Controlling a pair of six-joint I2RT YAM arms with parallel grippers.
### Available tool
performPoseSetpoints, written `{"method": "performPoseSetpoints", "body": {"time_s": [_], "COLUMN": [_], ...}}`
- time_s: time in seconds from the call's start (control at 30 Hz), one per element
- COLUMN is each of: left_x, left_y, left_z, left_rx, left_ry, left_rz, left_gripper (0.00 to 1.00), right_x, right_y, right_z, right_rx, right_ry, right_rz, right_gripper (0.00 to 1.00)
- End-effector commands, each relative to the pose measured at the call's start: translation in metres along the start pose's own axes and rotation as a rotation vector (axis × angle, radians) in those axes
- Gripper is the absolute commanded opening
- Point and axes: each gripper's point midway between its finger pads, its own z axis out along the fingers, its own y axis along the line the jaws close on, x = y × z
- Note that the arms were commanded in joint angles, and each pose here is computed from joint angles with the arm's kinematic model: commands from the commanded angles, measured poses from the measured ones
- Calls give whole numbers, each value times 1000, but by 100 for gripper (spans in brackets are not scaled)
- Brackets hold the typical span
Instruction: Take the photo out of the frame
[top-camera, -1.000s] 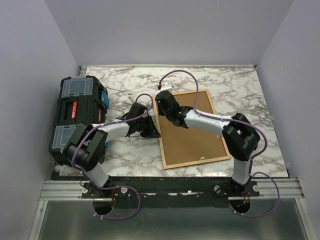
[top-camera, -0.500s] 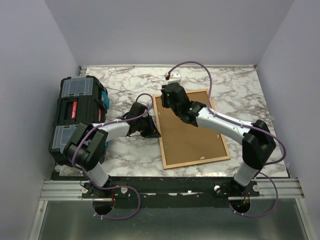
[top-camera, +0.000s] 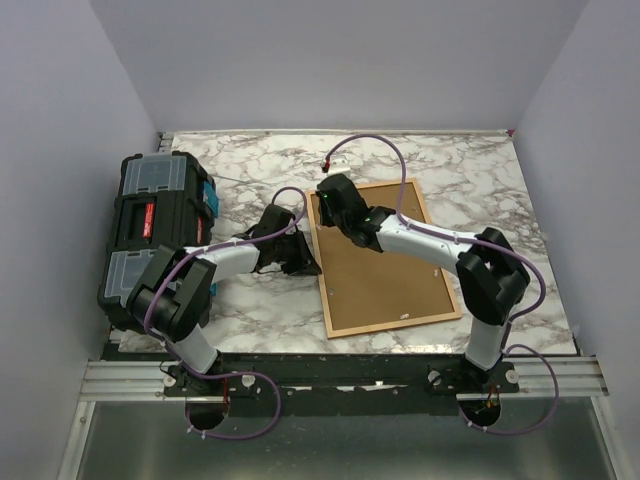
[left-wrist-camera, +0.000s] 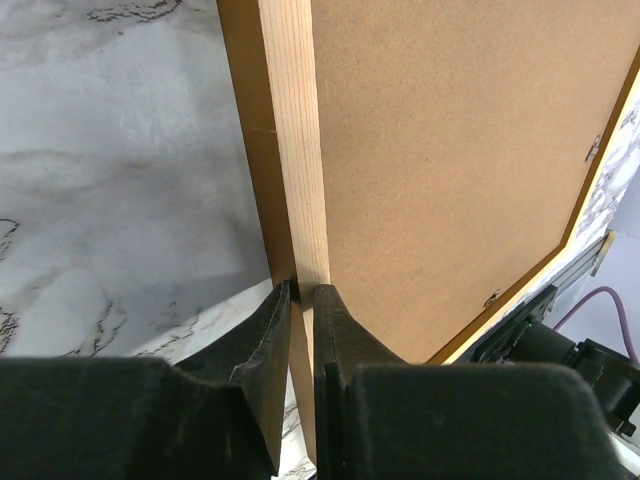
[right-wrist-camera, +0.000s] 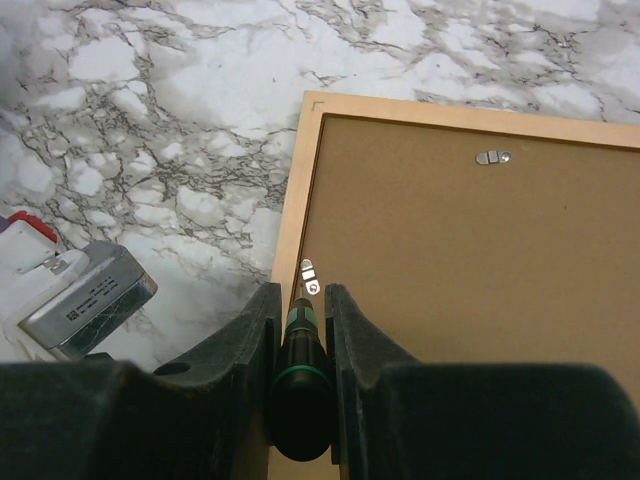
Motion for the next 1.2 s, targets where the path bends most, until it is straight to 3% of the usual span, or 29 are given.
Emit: {"method": "performPoseSetpoints", "body": {"time_s": [0.0,1.17], "left_x": [8,12], "left_y": [31,36], "left_z": [7,8], "left_rx": [-107,-112], "left_ry": [15,19], "left_rz": [8,0], "left_gripper": [15,14], "right_x": [9,22], "right_y": [5,-11], "right_z": [5,29], "right_rx": [-26,87], "right_ry": [15,17], "right_rz": [13,-29], "right_gripper": [0,0]}}
